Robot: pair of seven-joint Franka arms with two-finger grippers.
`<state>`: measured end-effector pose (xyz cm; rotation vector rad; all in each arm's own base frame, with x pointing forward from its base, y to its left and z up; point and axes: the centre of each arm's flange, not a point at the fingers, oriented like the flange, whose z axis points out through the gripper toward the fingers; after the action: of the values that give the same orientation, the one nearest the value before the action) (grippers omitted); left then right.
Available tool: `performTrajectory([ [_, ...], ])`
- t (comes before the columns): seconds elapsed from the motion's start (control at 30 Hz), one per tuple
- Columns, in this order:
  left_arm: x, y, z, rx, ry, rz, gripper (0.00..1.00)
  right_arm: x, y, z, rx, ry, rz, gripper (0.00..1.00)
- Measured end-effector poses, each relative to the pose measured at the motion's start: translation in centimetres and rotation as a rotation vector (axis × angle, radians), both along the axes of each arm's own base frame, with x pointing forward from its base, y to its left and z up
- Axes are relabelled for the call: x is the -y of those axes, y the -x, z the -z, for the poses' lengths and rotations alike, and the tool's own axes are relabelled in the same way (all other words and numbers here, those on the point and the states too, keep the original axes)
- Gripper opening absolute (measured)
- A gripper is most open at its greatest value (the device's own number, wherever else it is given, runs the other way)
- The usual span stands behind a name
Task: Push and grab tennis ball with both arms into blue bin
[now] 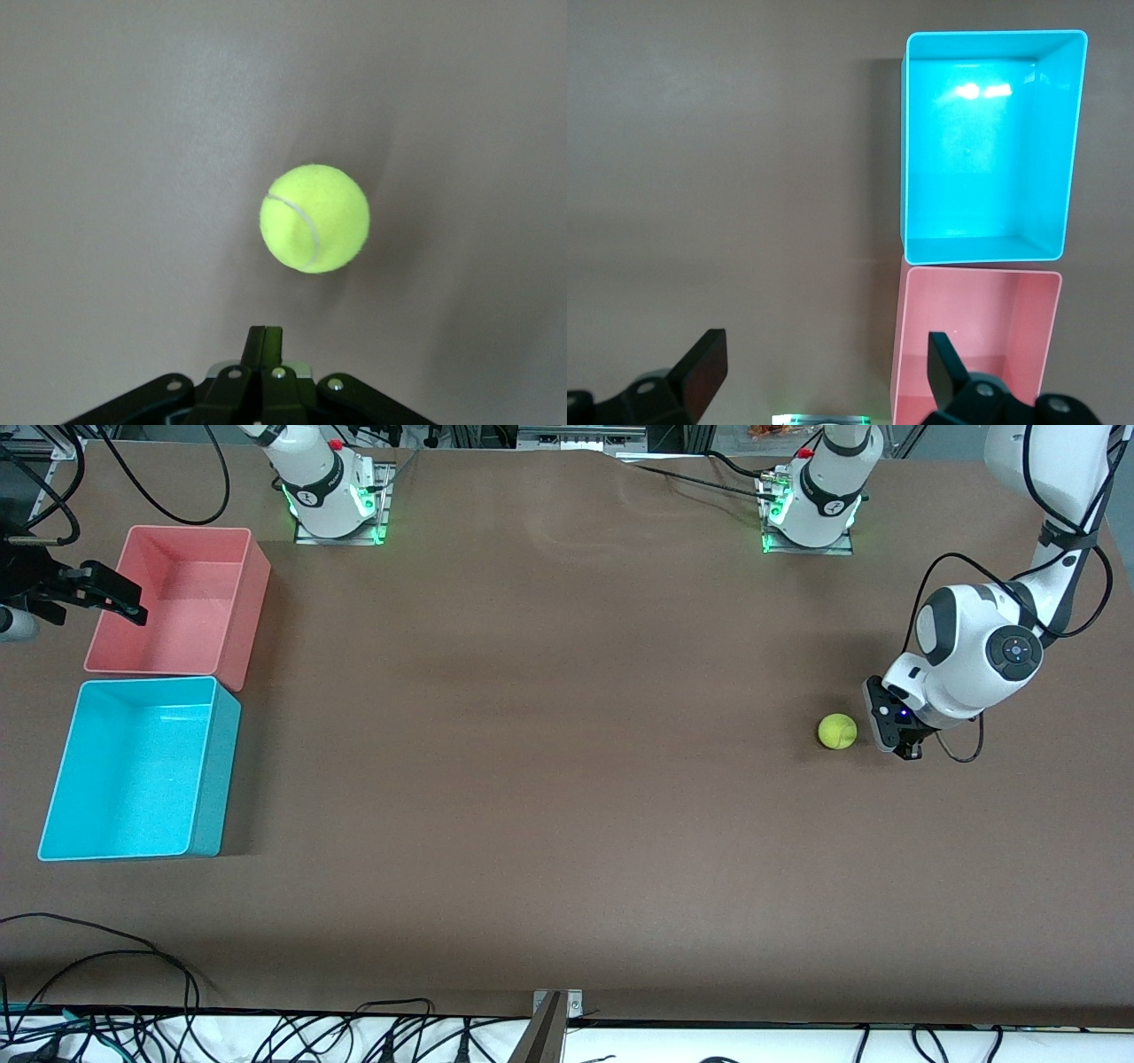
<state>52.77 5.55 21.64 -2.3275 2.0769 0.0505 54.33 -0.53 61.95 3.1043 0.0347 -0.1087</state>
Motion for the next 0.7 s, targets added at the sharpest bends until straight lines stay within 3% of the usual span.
performTrajectory([
  [0.7,0.3,0.3,1.4,-0.024,0.004,0.017,0.01,0.0,0.0,0.0,0.000,0.000,0.000,1.00],
])
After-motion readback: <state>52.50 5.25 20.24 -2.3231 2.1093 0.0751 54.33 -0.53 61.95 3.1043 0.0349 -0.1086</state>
